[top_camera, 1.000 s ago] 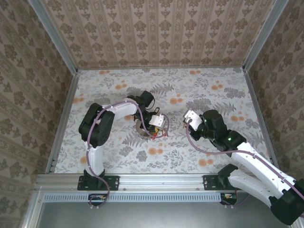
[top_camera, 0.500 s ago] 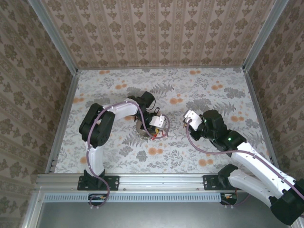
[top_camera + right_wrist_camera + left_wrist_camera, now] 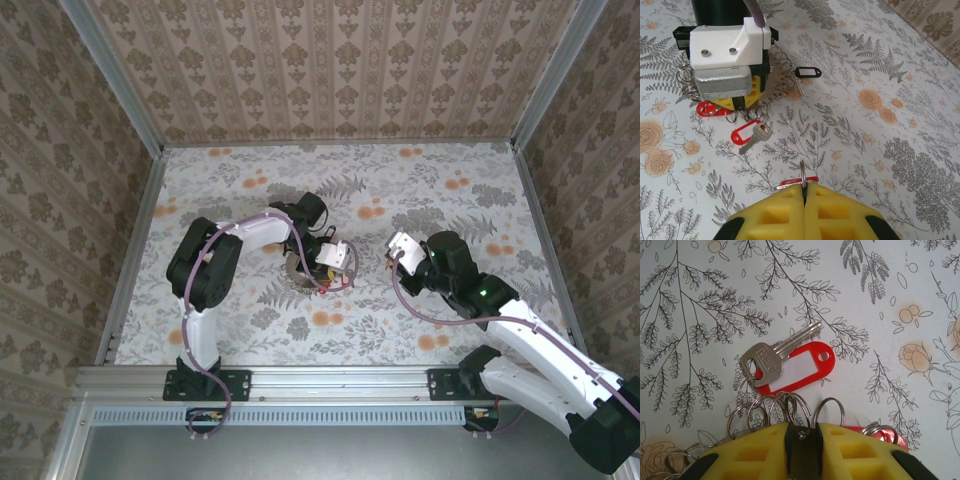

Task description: Put the keys on the keyring

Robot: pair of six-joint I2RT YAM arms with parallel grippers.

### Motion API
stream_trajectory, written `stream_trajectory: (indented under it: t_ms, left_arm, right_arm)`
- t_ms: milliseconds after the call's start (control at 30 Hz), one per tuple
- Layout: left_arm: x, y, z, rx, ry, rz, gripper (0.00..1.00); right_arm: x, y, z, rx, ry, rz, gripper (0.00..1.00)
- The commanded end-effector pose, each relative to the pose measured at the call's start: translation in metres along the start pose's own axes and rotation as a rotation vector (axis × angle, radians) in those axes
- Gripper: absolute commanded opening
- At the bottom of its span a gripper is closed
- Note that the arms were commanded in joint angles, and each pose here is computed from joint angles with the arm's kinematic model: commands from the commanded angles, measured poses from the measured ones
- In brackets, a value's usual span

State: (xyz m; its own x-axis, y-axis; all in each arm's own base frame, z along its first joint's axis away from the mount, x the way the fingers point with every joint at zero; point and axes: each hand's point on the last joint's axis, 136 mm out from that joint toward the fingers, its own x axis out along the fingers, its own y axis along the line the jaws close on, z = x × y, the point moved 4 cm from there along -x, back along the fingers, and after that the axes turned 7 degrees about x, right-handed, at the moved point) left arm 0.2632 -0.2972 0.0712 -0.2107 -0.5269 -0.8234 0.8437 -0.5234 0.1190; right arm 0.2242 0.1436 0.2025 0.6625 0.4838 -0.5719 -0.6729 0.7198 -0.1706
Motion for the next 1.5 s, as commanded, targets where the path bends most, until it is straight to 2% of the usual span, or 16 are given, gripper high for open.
stream_trajectory:
  t_ms: [0,233,567,933,1467]
  left_arm:
    - [0.003,-0.007,0.004,-0.013,-0.016,-0.028,0.23]
    - [0.005,-0.011,0.007,-0.026,-0.029,-0.039,0.24]
    - [0.010,-0.005,-0.005,-0.017,0.031,-0.012,0.24]
    - [0.008,-0.002,-0.006,-0.011,0.014,-0.016,0.19]
    - [0.002,0.004,-0.009,-0.032,-0.025,0.001,0.24]
  right_arm:
    - [-0.003,-0.004,0.004,-0.001,-0.020,-0.022,0.00]
    - [-0.004,-0.003,0.005,-0.001,-0.022,-0.021,0.00]
    - [-0.004,-0.004,0.004,-0.002,-0.021,-0.022,0.00]
    - [-0.003,-0.003,0.003,0.003,-0.019,-0.021,0.00]
    - [-0.003,-0.003,0.003,0.001,-0.016,-0.018,0.00]
